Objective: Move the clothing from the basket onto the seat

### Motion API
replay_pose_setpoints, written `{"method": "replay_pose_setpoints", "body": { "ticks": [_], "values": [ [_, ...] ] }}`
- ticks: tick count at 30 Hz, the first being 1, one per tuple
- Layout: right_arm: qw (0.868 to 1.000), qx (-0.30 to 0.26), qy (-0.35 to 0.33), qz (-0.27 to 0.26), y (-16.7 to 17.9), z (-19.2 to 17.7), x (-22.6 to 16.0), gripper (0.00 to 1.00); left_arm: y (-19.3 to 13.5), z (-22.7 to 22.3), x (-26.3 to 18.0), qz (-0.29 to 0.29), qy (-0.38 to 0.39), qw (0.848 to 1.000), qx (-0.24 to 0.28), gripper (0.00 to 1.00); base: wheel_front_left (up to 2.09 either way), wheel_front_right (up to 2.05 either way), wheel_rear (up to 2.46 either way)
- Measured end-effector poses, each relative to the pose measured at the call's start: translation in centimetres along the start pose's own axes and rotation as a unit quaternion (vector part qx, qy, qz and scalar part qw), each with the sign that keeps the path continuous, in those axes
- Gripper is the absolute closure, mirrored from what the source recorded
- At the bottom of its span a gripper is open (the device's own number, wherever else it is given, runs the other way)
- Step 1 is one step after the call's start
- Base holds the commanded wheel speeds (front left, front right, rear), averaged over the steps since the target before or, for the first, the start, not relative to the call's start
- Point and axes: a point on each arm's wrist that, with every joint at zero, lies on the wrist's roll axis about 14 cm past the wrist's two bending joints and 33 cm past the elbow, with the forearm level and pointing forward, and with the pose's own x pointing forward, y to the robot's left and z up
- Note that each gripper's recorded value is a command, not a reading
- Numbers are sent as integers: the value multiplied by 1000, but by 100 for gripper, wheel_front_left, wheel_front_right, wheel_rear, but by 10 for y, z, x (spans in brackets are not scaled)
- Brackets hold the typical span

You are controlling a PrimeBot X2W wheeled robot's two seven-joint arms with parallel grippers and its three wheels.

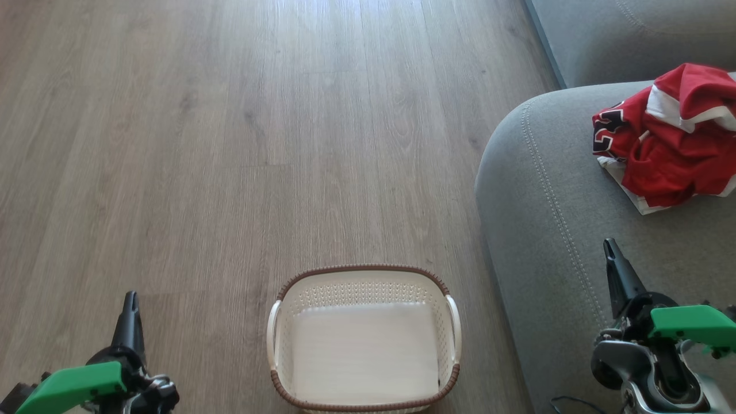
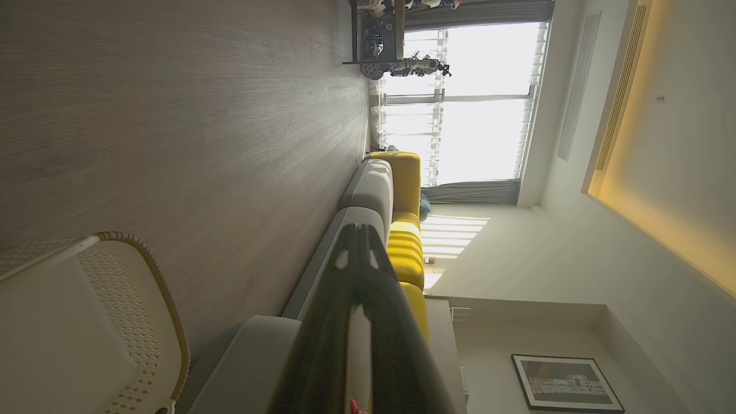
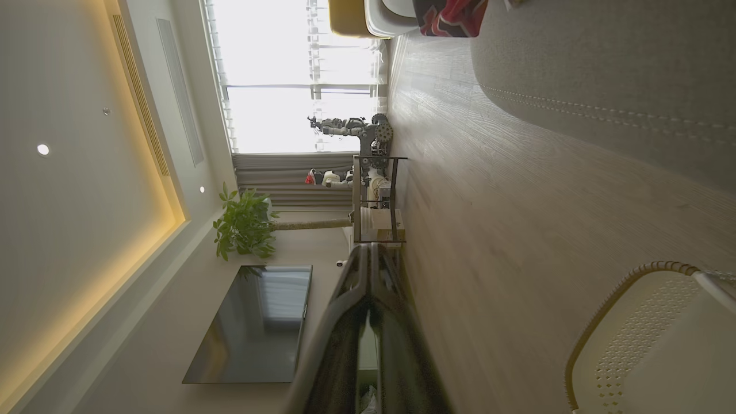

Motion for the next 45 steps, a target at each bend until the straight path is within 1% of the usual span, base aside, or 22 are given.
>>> {"method": "replay_pose_setpoints", "body": {
  "ticks": [45],
  "values": [
    [1000,2,-1,1,3,0,0,100,0,0,0,0,0,1000,0,100,0,0,0]
  ]
}}
